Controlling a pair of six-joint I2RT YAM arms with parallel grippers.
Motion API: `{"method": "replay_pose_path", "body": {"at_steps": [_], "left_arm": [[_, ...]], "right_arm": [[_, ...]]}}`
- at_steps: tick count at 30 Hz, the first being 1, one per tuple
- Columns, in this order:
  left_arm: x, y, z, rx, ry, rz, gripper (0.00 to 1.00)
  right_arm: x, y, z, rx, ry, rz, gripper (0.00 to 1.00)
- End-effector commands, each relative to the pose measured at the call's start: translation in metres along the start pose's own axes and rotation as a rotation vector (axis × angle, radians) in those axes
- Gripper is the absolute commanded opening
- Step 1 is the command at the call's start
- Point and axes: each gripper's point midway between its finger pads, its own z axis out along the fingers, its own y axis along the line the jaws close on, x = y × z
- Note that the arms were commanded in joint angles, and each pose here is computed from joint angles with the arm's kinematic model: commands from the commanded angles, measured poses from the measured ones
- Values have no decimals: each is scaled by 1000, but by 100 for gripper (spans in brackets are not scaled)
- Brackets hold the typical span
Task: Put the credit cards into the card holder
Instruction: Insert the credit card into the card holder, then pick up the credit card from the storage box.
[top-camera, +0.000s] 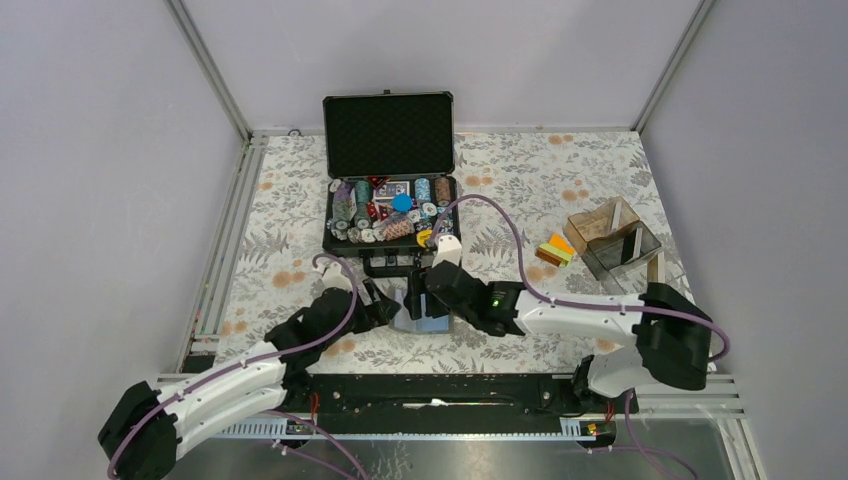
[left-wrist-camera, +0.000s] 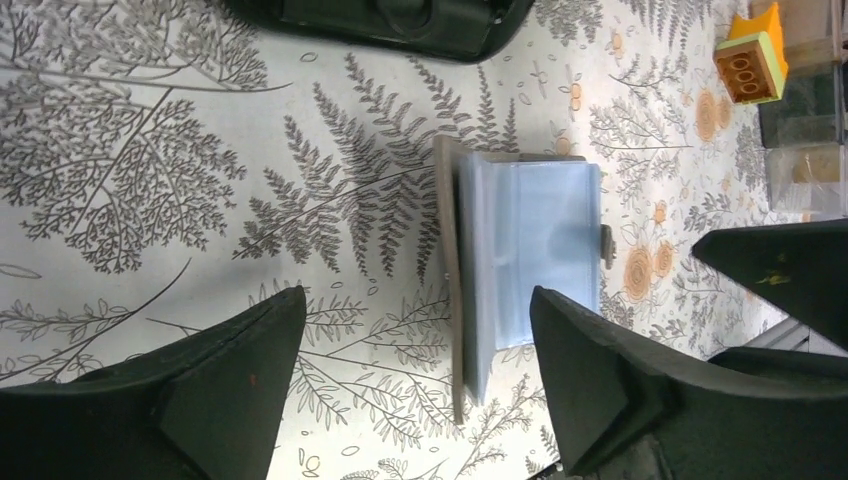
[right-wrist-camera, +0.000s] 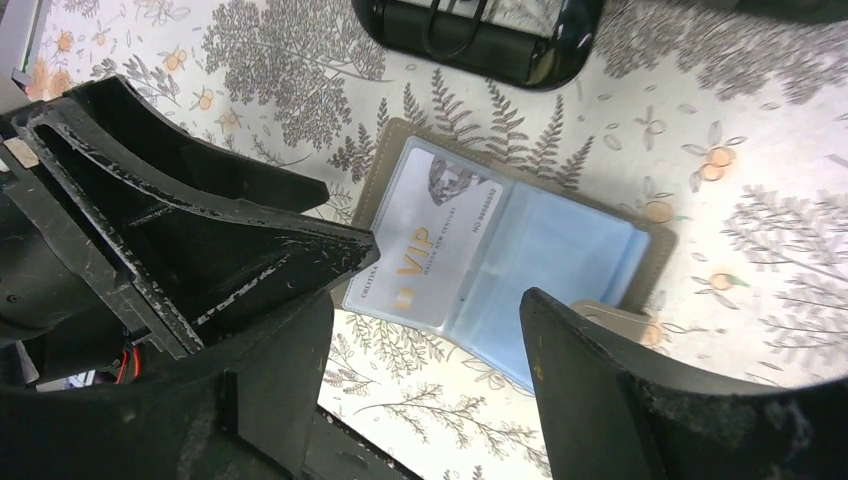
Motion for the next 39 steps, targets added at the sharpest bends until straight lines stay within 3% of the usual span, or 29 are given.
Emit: {"method": "replay_pose_path", "body": {"at_steps": [1, 11, 16, 23, 26, 32, 39], "left_arm": [[-21, -28, -10, 62, -18, 54, 88], [-51, -64, -21, 96, 46, 137, 99], [-97, -76, -37, 77, 86, 214, 99], [-172, -87, -52, 41, -10, 290, 99], [-164, -84, -37, 47, 35, 264, 99], [-110, -67, -4, 103, 226, 177, 98], [-88, -55, 4, 62, 342, 229, 98]], "right_arm": [[-39, -16, -28, 87, -71, -78, 77], [-104, -111, -69, 297, -115, -65, 84], [-137, -184, -88, 458, -118, -8, 85], [-170, -295, -118, 679, -150, 143, 85], [-170, -335, -126, 744, -139, 203, 85], [-168, -401, -136, 817, -111, 317, 84], [-168, -443, -134, 885, -62, 347, 84]]}}
